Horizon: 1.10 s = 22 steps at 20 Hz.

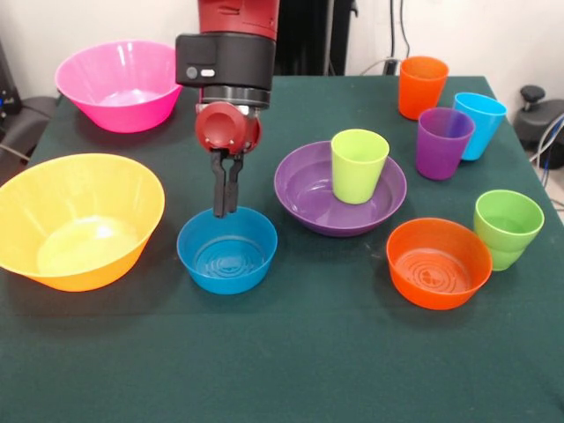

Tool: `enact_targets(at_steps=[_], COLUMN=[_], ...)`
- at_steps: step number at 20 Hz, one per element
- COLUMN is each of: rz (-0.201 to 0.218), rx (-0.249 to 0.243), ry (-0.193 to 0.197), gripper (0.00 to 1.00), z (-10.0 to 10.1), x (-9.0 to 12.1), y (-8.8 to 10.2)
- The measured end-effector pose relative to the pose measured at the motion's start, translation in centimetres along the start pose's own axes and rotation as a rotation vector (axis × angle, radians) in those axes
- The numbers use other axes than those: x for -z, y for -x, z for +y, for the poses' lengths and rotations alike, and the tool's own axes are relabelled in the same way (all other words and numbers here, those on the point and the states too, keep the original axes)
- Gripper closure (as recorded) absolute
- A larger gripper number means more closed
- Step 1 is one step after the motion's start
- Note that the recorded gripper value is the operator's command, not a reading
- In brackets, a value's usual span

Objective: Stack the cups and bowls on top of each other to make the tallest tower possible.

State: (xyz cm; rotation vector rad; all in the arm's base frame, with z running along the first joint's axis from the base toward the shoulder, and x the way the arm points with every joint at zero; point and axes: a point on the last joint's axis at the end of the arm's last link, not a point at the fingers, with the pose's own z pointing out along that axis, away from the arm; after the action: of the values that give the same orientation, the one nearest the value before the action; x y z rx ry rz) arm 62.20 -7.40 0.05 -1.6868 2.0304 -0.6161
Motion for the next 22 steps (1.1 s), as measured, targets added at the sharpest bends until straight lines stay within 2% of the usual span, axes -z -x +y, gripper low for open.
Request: enact_targets(at_steps=[6,12,15,18,22], rz=[0.012,0.021,0.022,0.022,0.018], rx=[0.012,0.019,0.032,0.066,0.089], ry=[0.037,0.06,0.07,0.09,0.092], gripper=[0.0,0.0,0.0,0.0,0.0], z=[2.2,3.5,3.7,3.7,3.1], x=[-0.9,-1.4,-1.4,-1.0,-0.3], y=[-0.4,-0.8,-0.8,-0.6,-0.2])
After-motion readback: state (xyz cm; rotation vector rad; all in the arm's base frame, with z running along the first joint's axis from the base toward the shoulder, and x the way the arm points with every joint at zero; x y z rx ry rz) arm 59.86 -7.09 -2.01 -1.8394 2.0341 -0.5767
